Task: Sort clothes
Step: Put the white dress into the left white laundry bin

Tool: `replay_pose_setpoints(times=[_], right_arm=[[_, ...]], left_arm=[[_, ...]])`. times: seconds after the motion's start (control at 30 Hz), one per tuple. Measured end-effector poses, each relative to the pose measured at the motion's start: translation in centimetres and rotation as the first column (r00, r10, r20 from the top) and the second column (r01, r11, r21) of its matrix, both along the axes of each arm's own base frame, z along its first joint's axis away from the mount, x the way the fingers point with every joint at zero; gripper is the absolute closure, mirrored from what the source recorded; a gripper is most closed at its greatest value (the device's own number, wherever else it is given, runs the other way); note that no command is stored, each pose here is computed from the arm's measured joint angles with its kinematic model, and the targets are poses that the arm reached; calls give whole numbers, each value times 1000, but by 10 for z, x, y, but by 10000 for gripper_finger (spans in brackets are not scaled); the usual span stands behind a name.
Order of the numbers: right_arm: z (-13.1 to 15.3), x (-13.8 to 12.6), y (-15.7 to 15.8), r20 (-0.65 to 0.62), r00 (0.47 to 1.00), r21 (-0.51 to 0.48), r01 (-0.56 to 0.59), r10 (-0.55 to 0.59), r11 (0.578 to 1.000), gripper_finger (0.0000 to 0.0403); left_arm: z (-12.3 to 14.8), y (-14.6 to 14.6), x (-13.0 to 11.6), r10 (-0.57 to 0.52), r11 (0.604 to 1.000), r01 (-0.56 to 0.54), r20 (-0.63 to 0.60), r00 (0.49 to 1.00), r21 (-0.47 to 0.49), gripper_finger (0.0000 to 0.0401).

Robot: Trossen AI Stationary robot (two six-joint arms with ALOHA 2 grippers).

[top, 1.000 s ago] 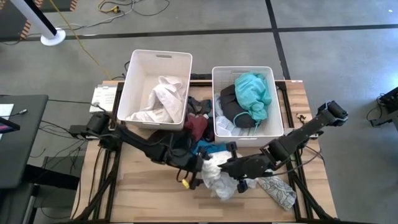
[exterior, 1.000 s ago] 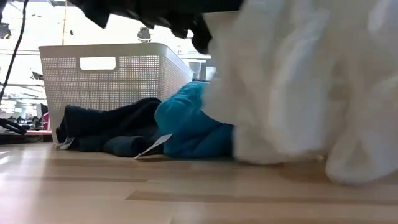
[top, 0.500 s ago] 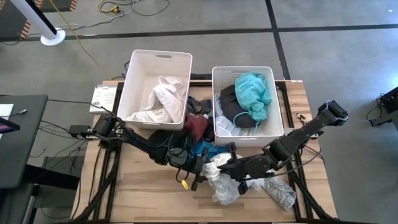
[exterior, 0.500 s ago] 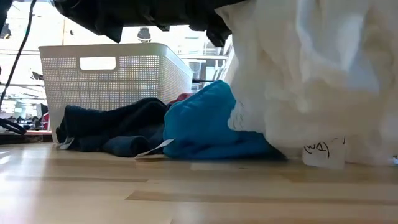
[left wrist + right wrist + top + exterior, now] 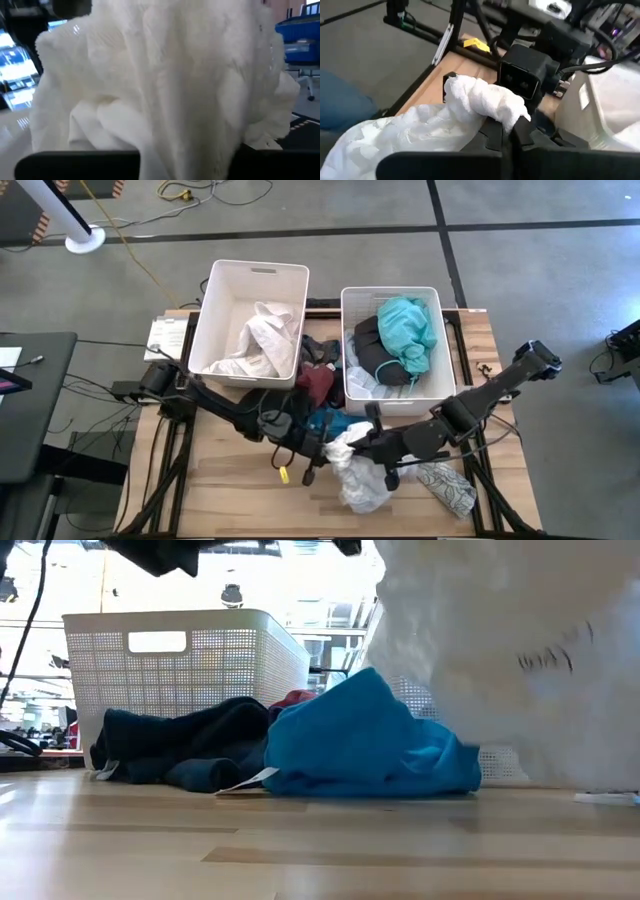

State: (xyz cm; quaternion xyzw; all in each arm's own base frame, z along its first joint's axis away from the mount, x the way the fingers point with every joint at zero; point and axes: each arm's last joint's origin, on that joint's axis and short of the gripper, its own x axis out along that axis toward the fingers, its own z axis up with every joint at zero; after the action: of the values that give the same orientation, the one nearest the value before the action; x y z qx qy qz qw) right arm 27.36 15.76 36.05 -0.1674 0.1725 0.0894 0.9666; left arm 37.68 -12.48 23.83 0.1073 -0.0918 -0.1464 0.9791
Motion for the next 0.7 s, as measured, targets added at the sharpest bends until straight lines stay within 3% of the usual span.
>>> replay_pose_setpoints(times=[0.13,0.23,0.57,0.7], right_arm=[[20,0,-3,34,999,-11,-2,3,1000,388],[35,0,-8,55,998,-22,30,-29,999,363],[75,-5,-24,102,992,-73,88,-80,993,171],[80,-11,-29,70,985,-98,163,-157,982,127]], left_arm=[[27,3,-12,17,998,-18,29,999,58,342],[49,6,-25,49,994,-54,54,997,97,342],[107,16,-70,158,964,-182,135,978,192,342],[122,18,-86,194,951,-227,164,967,210,342]])
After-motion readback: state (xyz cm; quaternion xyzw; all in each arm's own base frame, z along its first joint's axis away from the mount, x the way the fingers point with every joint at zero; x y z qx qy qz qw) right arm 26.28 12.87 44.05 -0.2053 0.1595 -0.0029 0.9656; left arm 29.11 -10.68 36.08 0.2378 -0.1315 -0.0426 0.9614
